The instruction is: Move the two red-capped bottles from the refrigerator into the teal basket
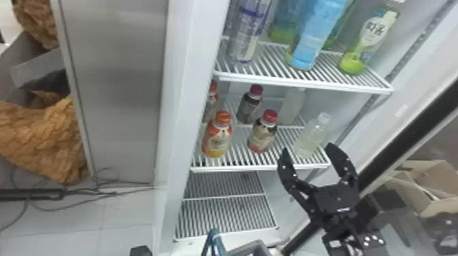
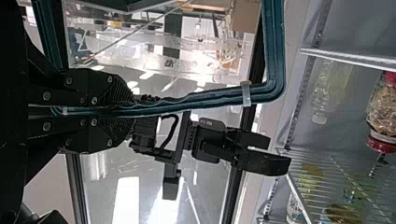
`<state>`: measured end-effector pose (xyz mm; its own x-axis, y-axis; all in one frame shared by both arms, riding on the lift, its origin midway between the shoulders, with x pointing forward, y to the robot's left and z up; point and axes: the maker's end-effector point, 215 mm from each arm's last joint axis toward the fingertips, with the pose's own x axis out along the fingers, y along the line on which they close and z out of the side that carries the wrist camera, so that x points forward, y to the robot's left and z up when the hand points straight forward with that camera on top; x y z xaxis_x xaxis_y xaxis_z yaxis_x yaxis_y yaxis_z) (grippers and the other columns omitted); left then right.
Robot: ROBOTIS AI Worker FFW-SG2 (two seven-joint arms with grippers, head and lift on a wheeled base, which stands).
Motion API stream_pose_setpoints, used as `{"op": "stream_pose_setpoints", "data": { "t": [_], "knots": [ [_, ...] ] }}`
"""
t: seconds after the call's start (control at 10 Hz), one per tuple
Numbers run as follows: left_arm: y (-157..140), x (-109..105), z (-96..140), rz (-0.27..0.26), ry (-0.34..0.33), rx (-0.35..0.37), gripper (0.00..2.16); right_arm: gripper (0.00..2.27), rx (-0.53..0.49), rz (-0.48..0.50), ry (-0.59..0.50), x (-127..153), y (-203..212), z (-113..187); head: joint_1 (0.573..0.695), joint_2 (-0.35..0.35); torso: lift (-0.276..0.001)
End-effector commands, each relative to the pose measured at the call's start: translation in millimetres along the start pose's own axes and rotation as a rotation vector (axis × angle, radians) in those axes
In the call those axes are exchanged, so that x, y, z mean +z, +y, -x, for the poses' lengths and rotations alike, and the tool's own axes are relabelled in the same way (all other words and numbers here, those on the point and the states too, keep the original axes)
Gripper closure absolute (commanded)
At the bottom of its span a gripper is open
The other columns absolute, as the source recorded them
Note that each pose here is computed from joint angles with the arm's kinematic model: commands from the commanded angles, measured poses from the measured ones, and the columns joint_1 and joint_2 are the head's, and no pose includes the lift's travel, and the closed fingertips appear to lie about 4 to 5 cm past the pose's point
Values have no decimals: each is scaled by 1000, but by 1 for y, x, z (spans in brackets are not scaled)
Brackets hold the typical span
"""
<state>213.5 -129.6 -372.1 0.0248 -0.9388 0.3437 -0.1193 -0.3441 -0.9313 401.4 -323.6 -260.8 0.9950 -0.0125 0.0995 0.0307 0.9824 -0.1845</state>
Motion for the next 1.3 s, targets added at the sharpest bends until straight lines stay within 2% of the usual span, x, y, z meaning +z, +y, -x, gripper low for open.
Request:
{"op": "stream_pose_setpoints", "data": {
  "t": [0.0, 0.5, 1.2],
  "knots": [
    [0, 0, 0, 0, 1, 1, 1085, 124, 5, -11, 5, -5, 1, -2, 695, -350, -228],
    [0, 0, 0, -4, 1, 2, 1085, 124, 14, -28, 8, -10, 2, -5, 695, -350, -228],
    [0, 0, -1, -6, 6, 3, 1085, 84, 43, -52, 78, -54, 3, -30, 695, -350, -228]
  ]
}}
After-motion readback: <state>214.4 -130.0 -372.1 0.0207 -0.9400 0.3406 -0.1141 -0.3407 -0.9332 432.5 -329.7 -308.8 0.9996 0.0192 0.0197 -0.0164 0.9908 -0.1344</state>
